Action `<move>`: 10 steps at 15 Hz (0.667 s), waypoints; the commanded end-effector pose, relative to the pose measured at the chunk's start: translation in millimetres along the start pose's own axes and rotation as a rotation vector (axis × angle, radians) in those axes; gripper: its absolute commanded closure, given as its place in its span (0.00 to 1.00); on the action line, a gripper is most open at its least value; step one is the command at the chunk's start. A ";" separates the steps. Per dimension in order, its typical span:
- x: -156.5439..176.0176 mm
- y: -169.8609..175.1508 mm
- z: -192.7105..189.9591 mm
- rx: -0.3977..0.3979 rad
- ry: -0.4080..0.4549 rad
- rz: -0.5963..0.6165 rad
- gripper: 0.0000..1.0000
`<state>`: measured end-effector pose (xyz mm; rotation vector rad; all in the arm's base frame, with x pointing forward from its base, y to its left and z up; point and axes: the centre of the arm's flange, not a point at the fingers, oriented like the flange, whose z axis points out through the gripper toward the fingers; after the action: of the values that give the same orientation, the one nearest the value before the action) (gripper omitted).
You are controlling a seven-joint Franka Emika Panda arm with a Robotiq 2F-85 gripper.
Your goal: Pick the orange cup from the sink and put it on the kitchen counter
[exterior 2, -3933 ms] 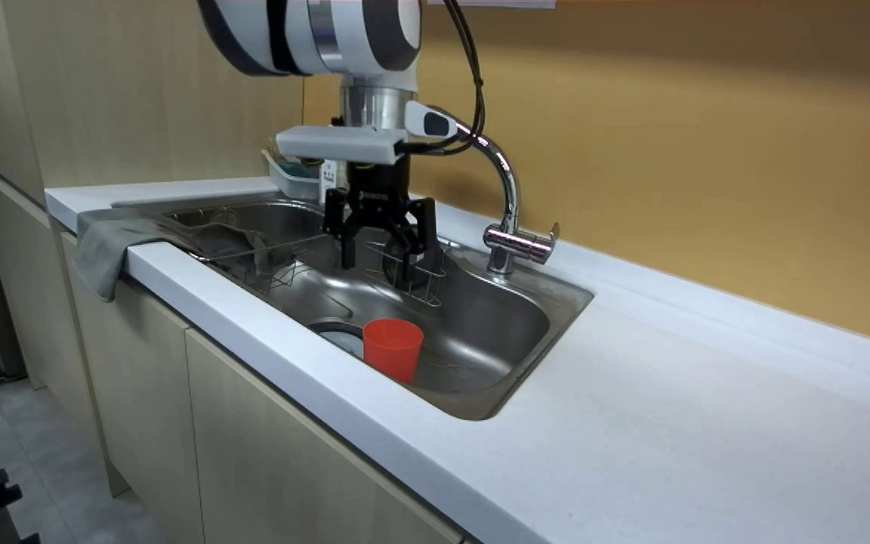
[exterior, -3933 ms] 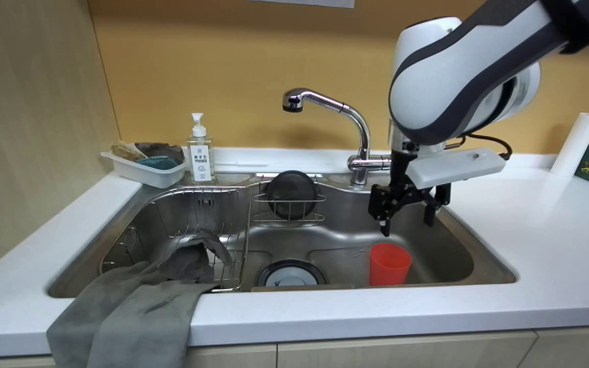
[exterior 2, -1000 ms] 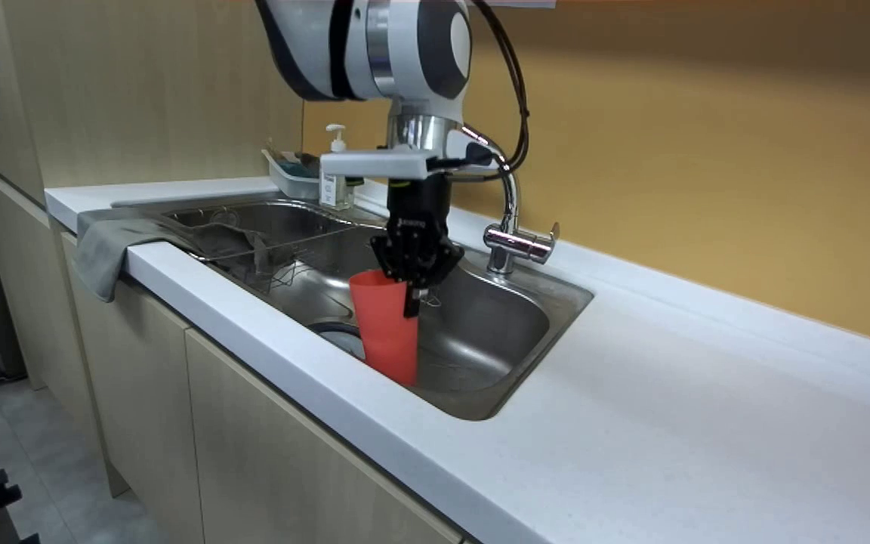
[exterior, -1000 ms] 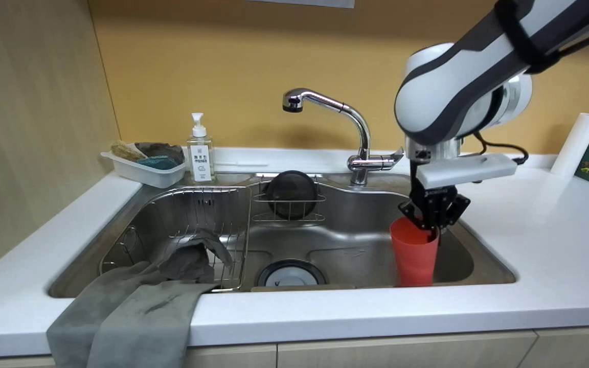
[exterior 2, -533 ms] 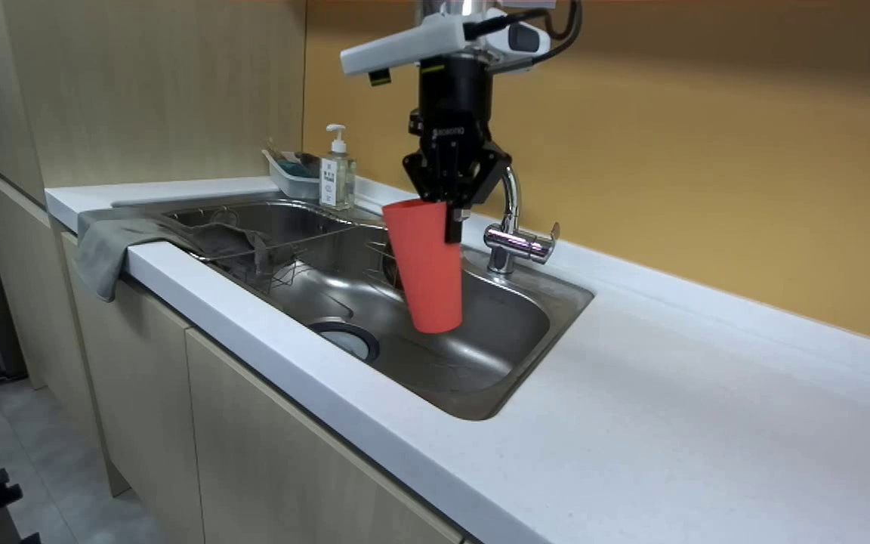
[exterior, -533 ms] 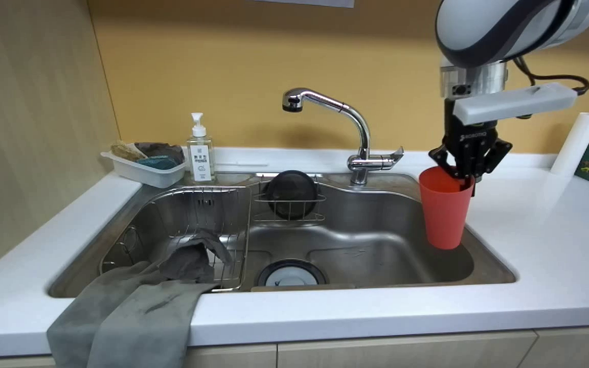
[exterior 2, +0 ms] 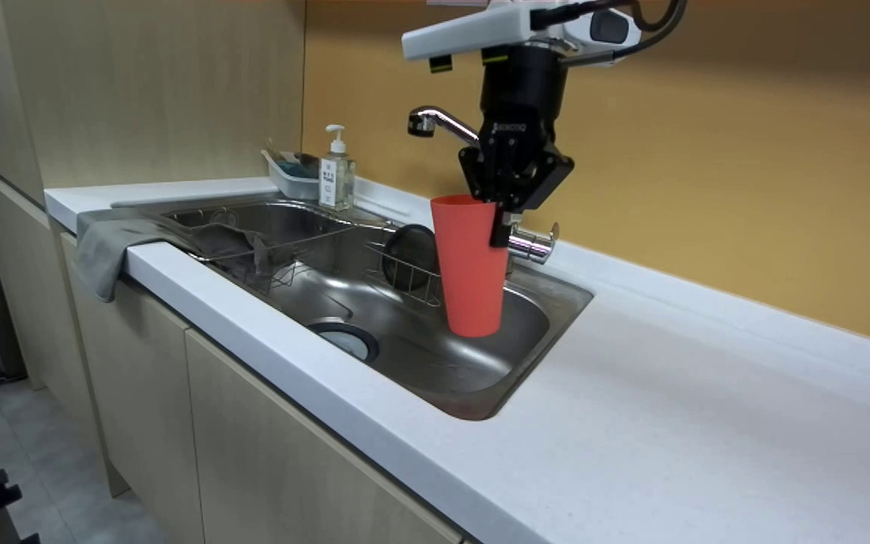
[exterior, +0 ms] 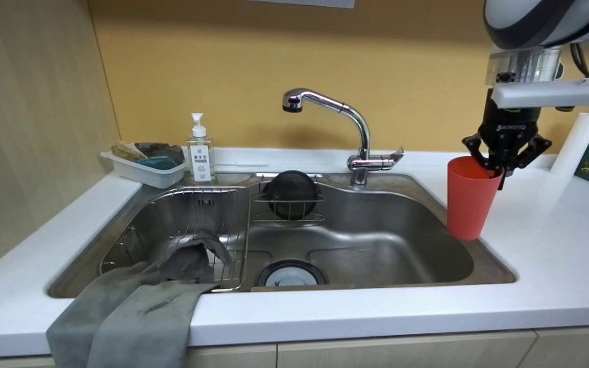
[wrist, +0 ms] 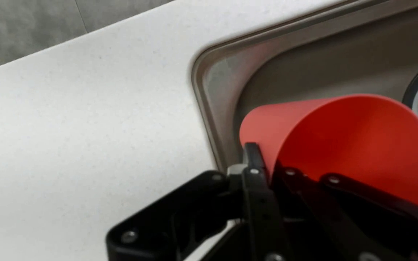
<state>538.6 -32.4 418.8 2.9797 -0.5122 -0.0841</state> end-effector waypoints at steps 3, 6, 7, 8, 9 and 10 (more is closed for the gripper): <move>30.4 30.3 13.6 -0.011 -0.026 0.125 0.99; 43.9 66.1 27.4 0.005 -0.066 0.215 0.99; 46.6 76.3 30.6 0.017 -0.073 0.239 0.99; 49.4 84.7 33.0 0.030 -0.079 0.261 0.99; 51.7 91.7 34.4 0.045 -0.085 0.285 0.99; 53.6 97.1 35.1 0.060 -0.089 0.305 0.99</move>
<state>544.1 -132.4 386.8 2.9272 -0.8606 -0.1731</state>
